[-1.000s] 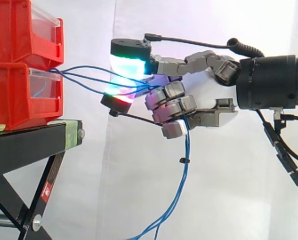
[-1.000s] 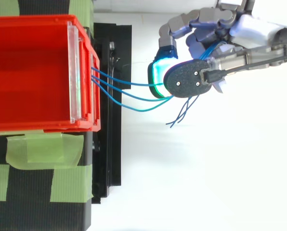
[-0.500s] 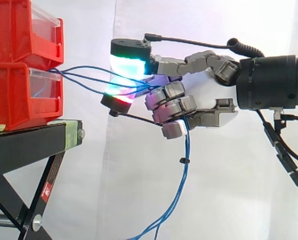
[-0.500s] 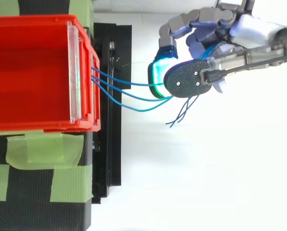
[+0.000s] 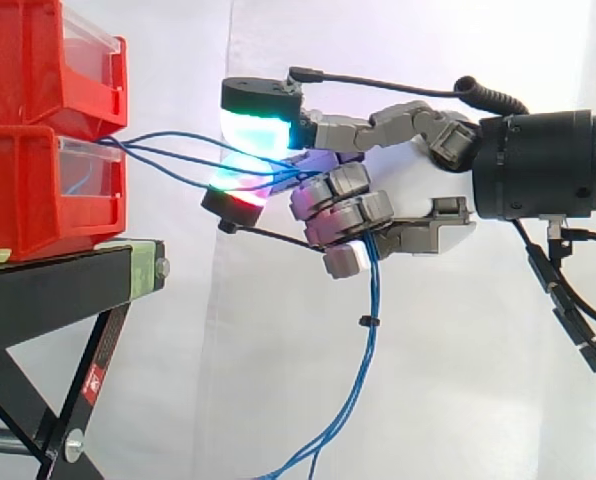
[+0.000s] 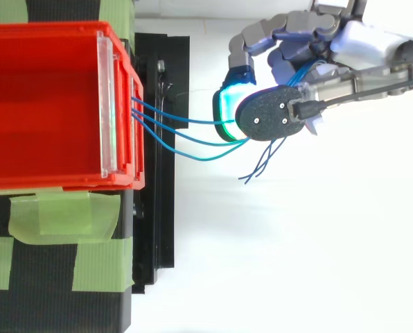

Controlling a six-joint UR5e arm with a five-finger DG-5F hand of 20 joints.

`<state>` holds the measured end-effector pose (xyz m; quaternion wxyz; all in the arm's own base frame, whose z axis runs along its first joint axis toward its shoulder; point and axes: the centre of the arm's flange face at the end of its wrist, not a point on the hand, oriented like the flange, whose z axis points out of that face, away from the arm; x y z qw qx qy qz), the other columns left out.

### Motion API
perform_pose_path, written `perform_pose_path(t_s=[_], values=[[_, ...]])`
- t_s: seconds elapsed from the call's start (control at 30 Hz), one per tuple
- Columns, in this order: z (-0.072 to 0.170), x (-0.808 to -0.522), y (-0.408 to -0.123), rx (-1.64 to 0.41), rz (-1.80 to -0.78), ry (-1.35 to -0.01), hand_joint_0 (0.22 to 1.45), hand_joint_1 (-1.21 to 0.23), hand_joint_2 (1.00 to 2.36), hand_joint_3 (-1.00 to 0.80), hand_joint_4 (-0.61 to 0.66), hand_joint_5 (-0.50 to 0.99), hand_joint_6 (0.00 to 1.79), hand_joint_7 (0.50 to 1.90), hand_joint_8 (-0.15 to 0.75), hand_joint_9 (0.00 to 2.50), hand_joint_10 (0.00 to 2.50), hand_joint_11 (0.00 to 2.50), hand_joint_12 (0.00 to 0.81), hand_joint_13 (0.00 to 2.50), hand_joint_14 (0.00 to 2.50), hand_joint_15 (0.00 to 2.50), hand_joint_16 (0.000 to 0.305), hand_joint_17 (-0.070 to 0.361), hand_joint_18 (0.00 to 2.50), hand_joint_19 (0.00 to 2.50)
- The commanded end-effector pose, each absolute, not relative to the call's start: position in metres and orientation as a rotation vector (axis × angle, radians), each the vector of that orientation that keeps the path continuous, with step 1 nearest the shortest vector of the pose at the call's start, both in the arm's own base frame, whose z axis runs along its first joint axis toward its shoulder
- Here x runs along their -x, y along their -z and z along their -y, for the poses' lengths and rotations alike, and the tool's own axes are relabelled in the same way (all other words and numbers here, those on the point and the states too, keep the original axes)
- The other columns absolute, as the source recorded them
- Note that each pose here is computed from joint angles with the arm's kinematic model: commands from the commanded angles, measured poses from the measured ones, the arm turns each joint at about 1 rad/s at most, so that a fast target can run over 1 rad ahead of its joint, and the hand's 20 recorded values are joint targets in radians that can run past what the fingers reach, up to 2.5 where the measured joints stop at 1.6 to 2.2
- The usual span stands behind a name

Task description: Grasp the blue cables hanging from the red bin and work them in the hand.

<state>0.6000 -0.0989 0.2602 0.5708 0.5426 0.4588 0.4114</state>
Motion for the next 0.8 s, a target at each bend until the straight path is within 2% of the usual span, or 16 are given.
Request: perform_pose_path(t_s=[0.0, 0.77], values=[[0.0995, -0.5998, -0.2601, -1.274, -1.076, -0.964, 0.95, -0.59, 1.02, -0.22, 0.23, 0.22, 0.65, 1.32, 0.46, 0.64, 2.5, 2.5, 0.543, 0.96, 2.5, 1.78, 0.043, 0.096, 1.39, 0.83], [0.0986, -0.6, -0.2601, -1.273, -1.077, -0.966, 0.95, -0.59, 1.02, -0.23, 0.23, 0.22, 0.65, 1.32, 0.461, 0.64, 2.5, 2.5, 0.546, 0.96, 2.5, 1.77, 0.042, 0.094, 1.38, 0.82]])
